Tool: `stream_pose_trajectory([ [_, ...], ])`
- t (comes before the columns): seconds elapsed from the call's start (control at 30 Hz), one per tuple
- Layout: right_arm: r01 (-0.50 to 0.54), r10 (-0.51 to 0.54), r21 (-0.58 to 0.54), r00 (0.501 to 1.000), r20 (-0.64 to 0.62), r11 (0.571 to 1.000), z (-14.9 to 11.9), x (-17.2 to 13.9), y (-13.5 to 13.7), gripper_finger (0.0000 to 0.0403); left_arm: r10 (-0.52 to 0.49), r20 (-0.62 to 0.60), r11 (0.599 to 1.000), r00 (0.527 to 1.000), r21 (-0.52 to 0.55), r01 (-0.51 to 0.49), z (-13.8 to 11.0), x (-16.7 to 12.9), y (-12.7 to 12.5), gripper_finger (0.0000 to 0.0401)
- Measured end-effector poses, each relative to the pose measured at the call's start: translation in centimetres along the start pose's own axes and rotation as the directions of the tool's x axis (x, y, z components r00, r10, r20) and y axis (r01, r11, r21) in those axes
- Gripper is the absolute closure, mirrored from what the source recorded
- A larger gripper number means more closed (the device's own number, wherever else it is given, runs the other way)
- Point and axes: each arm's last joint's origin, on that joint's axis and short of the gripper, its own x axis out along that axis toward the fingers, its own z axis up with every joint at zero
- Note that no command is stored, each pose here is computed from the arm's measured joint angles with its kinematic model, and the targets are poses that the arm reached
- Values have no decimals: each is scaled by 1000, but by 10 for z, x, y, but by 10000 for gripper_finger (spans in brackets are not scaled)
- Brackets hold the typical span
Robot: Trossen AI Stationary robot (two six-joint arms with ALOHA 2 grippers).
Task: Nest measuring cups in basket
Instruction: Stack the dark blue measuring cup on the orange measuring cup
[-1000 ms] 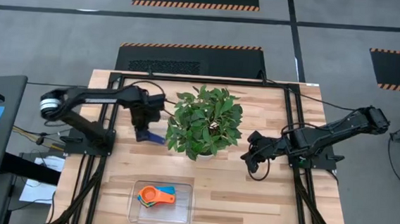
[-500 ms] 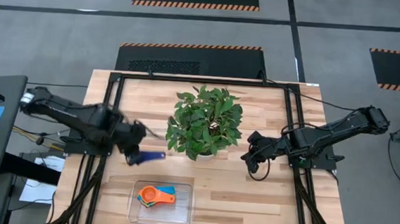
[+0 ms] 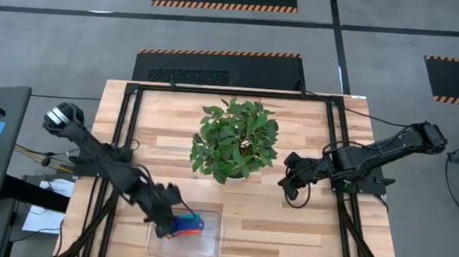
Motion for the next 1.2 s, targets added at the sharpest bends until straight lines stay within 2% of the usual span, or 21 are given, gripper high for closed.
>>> stream_pose_trajectory([
  [0.1, 0, 0, 0, 1000, 0, 1000, 0, 0, 0, 390, 36, -21, 999, 999, 18, -36, 1, 4, -13, 401],
  [0.23, 0, 0, -1, 1000, -1, 1000, 0, 0, 0, 390, 175, -90, 984, 980, 41, -172, 0, 5, -18, 401],
  [0.33, -5, 5, -7, 1000, -5, 1000, -2, 0, 1, 390, 242, -116, 970, 963, 53, -238, 0, 10, -20, 401],
  [0.43, -12, 12, -17, 1000, -12, 1000, -4, 0, 3, 390, 263, -128, 964, 956, 62, -257, 0, 16, -21, 401],
  [0.53, -19, 18, -29, 1000, -21, 999, -7, -1, 5, 390, 303, -117, 953, 946, 11, -304, 0, 18, -18, 401],
  [0.73, -34, 32, -48, 999, -35, 998, -11, -1, 8, 390, 318, -101, 945, 943, -49, -324, 0, 18, -17, 386],
  [0.93, -40, 38, -58, 998, -43, 997, -13, -2, 9, 390, 316, -158, 948, 935, 25, -317, -2, 18, -16, 382],
  [1.2, -40, 38, -58, 998, -43, 998, -13, -2, 9, 390, 319, -157, 948, 935, 47, -316, -2, 18, -16, 381],
])
